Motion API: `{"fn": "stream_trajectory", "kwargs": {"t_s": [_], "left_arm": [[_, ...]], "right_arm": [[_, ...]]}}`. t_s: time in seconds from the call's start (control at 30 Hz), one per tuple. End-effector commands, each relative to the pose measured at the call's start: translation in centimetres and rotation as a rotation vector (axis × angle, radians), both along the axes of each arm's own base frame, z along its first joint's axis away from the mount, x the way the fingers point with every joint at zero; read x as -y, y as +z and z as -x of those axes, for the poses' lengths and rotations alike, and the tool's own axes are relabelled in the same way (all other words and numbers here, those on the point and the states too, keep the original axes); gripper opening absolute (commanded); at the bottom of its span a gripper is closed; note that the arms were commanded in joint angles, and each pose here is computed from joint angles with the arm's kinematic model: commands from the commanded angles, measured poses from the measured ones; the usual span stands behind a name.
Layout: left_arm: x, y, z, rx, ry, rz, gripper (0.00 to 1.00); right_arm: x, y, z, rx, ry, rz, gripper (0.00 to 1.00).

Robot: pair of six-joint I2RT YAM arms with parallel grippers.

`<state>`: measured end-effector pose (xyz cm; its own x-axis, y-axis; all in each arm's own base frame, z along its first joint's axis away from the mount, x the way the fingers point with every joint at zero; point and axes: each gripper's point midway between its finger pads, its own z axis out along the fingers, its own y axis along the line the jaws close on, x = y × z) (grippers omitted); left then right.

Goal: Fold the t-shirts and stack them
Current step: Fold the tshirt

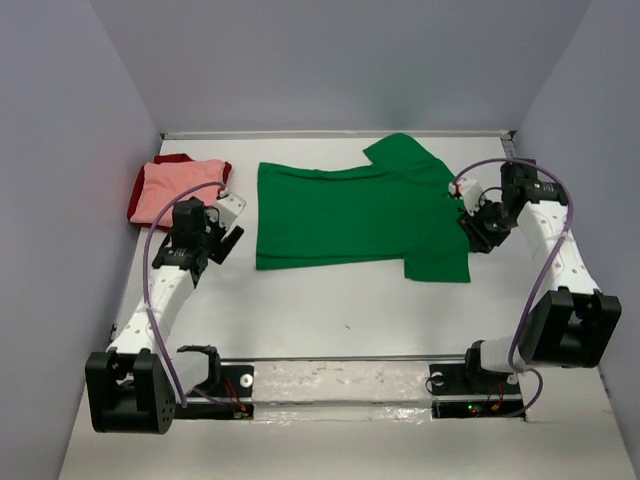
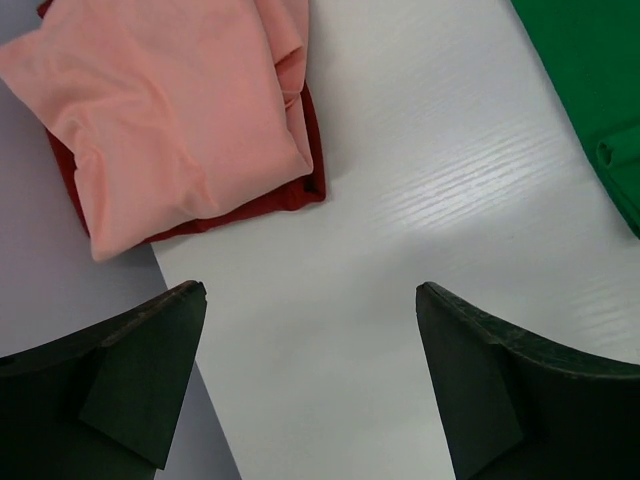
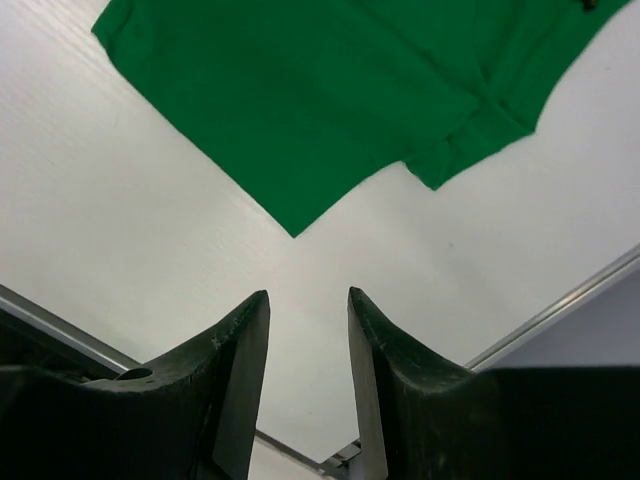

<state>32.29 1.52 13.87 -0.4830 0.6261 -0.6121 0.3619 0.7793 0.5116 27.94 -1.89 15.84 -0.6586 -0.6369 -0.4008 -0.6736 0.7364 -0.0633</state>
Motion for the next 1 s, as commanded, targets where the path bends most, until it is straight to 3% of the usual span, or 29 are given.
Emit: {"fn": "stream_trajectory", "kwargs": {"t_s": [0.0, 0.37, 0.67, 0.97], "left_arm": [[0.7, 0.2, 0.3, 0.028, -0.040, 0.124, 0.99], [-3.3, -0.8, 1.6, 0.046, 0.095, 0.174, 0.99], [-4.2, -1.1, 2.0, 0.053, 0.121, 0.167, 0.99], [-4.1, -1.6, 2.1, 0.046, 0.117, 0.171, 0.99]], "right_arm": [[-0.7, -0.4, -1.0, 0.099, 0.200, 0.054, 0.43], [-2.6, -7.6, -0.4, 0.016, 0.441, 0.162, 0.43], [-4.7, -11.7, -1.3, -0.017, 0.517, 0.217, 0.43], [-5.5, -12.5, -1.9, -0.045, 0.509, 0.212, 0.42]]}}
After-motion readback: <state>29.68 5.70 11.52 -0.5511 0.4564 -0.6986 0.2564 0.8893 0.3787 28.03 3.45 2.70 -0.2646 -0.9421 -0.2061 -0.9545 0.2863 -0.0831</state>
